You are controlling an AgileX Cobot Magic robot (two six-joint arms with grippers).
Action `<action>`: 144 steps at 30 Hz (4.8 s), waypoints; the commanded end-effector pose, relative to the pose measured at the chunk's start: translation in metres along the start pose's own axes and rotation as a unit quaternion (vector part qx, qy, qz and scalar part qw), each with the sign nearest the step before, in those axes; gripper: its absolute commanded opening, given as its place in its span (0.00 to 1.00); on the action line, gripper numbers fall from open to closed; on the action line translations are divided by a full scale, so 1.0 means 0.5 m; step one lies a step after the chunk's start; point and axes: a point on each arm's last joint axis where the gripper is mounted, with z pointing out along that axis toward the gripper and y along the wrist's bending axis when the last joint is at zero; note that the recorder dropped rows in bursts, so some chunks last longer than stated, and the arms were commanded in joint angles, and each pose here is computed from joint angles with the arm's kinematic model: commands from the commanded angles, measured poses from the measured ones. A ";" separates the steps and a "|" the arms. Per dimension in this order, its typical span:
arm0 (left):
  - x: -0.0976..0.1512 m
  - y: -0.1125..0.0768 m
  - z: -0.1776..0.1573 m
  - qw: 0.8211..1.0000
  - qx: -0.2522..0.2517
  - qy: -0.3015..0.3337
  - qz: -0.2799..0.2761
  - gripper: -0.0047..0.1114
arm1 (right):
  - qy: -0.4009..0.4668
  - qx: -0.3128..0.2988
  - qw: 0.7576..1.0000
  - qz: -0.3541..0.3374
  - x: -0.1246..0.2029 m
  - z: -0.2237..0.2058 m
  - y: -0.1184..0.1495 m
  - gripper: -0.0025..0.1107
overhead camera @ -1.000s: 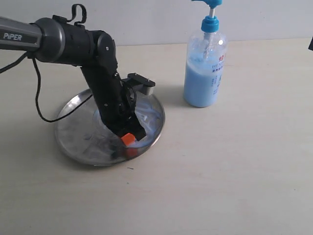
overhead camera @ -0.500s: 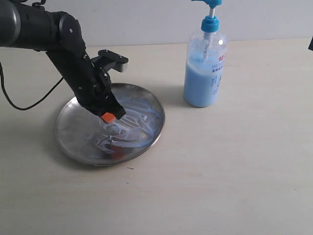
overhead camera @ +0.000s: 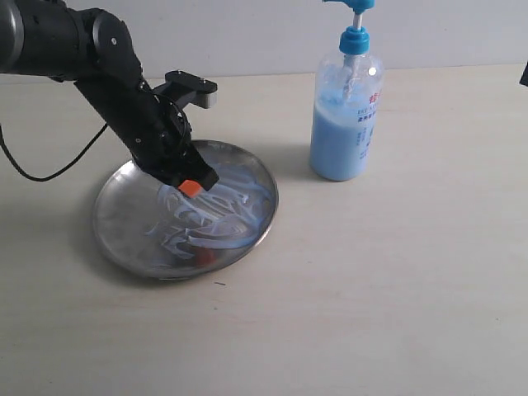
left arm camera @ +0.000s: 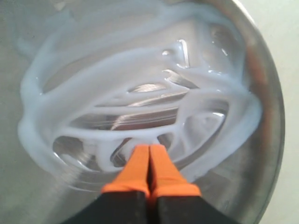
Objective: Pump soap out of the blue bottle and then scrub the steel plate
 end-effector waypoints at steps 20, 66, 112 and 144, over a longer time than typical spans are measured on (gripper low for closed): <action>0.072 -0.045 -0.122 0.988 -0.039 -0.144 -0.038 0.04 | -0.010 0.000 1.000 0.008 -0.009 -0.001 0.000 0.02; 0.260 -0.132 -0.490 0.914 -0.095 -0.379 -0.107 0.04 | -0.010 0.000 1.000 0.007 -0.009 -0.001 0.000 0.02; 0.585 -0.155 -0.351 0.760 -0.299 -0.554 -0.165 0.04 | -0.010 0.000 1.000 0.007 -0.009 -0.001 0.000 0.02; 0.651 -0.167 -0.219 0.820 -0.282 -0.475 -0.154 0.04 | -0.010 0.000 1.000 0.007 -0.009 -0.001 0.000 0.02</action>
